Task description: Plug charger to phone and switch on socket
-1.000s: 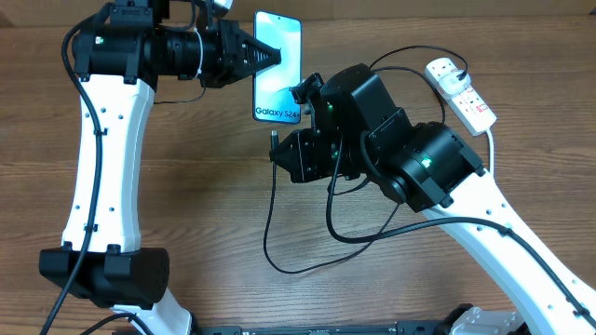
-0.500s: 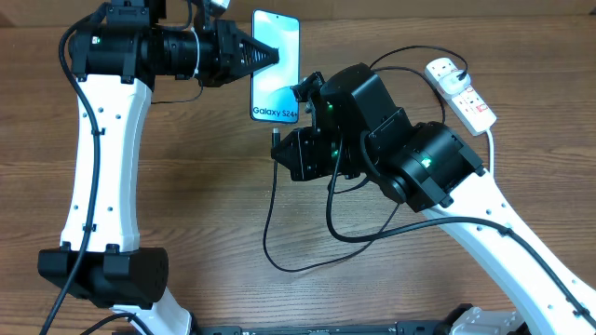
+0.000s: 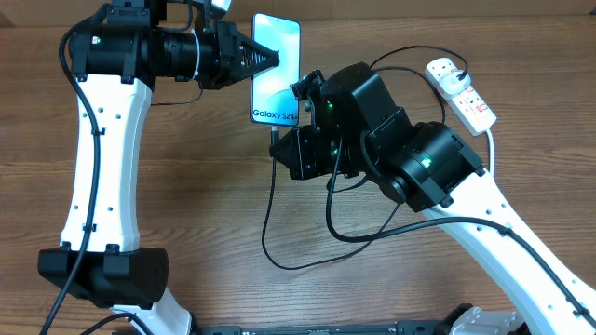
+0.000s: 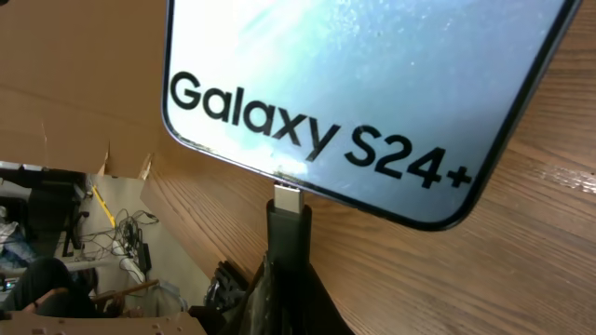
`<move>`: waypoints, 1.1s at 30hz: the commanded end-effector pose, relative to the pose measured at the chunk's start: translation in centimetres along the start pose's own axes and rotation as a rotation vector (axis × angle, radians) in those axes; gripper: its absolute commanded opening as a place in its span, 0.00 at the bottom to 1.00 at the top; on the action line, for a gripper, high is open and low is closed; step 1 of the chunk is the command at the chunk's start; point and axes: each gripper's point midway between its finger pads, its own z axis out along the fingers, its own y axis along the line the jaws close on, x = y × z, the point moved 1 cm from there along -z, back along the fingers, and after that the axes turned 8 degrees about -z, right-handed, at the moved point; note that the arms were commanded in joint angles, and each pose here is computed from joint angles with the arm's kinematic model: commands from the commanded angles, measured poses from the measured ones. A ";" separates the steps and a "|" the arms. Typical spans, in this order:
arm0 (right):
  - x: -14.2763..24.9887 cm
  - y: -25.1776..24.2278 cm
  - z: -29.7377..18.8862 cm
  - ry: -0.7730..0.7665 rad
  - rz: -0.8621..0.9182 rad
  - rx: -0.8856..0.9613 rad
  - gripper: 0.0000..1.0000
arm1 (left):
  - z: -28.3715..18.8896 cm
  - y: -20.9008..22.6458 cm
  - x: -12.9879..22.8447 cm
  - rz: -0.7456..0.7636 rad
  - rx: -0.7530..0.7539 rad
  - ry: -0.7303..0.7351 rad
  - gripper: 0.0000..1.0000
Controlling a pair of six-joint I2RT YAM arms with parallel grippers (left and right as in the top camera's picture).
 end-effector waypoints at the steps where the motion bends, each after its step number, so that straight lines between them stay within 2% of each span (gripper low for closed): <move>1: -0.4 0.4 -0.5 -0.022 -0.008 -0.006 0.04 | -0.3 -1.2 0.3 0.026 0.061 0.019 0.04; 33: -0.9 0.4 -0.6 -0.043 -0.013 0.002 0.04 | -0.3 -1.2 0.3 0.036 0.061 0.019 0.04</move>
